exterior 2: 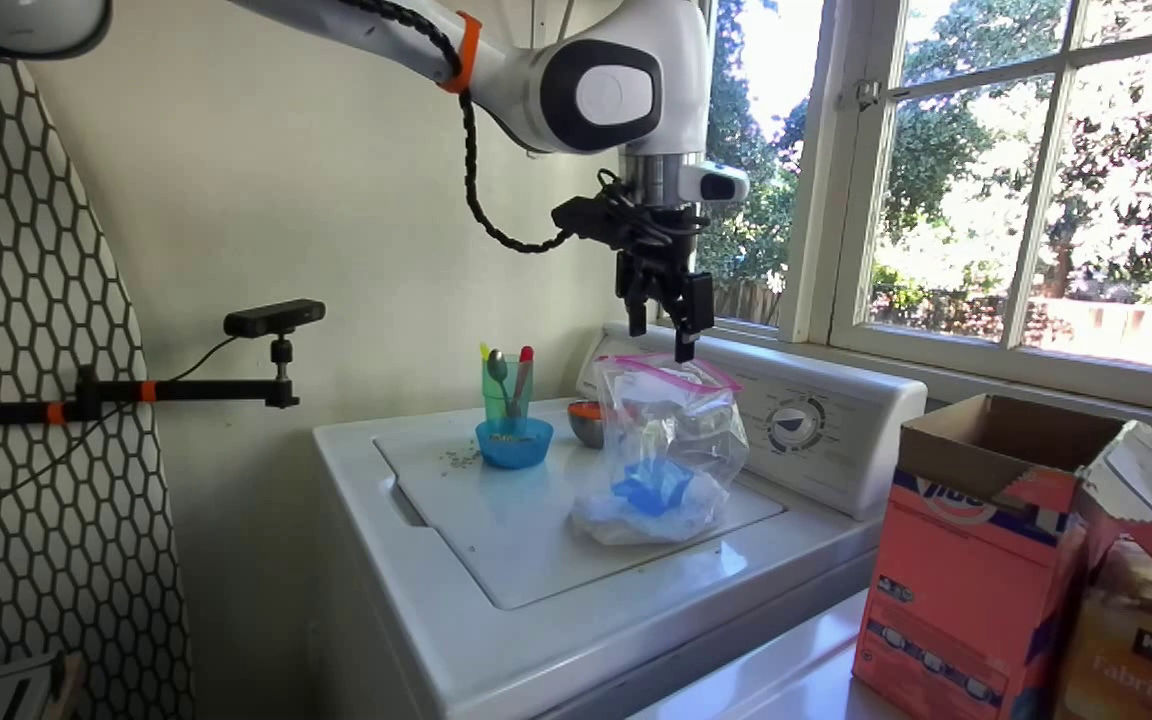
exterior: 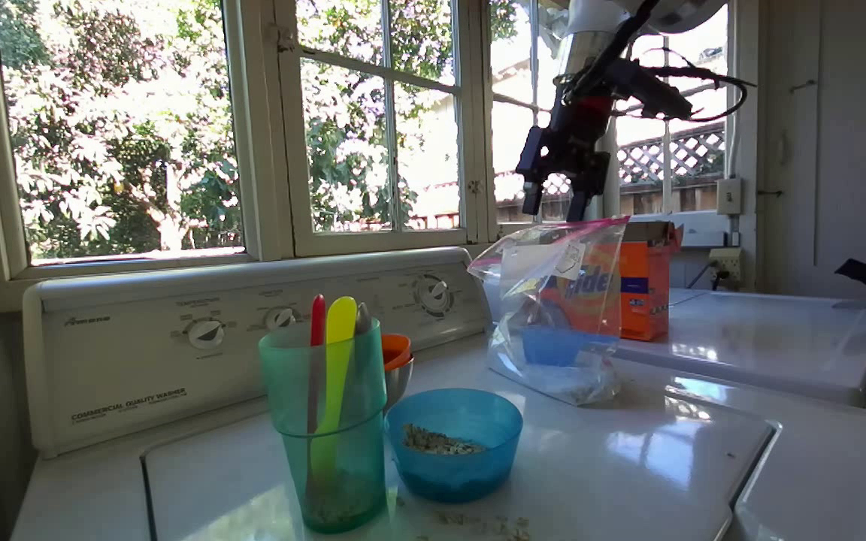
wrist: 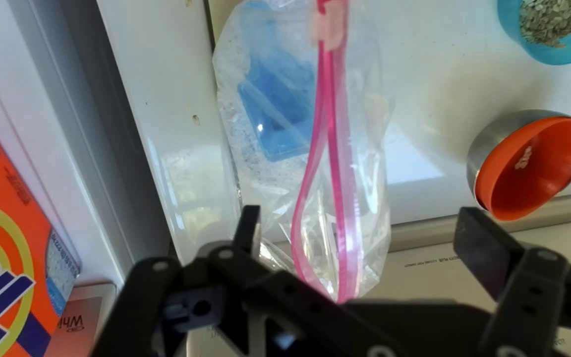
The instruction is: Put the clear plastic inside the orange box and close the box.
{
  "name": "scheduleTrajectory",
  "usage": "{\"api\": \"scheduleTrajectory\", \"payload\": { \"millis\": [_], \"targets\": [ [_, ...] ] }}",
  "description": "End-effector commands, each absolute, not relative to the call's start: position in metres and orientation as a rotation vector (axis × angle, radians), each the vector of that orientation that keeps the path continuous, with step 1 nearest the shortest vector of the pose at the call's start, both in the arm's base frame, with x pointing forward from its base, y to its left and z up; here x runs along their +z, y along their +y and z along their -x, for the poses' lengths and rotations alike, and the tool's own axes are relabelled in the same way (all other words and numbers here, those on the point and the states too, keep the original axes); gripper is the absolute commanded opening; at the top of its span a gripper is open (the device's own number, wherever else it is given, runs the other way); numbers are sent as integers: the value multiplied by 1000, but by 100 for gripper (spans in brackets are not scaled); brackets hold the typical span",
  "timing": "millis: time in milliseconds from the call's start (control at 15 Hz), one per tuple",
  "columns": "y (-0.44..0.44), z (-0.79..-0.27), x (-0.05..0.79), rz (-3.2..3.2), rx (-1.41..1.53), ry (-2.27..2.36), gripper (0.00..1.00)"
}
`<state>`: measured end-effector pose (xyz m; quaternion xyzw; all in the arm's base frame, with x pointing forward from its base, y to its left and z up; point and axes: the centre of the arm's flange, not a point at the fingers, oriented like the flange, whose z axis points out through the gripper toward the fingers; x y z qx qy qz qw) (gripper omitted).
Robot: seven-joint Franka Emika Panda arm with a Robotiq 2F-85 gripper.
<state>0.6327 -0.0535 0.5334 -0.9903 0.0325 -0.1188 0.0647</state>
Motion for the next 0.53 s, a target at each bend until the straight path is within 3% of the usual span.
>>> {"api": "scheduleTrajectory", "payload": {
  "millis": [0,467],
  "targets": [
    [-64,-643,531,3008,-234,172,100],
    [-64,-607,505,2927,14,208,100]
  ]
}}
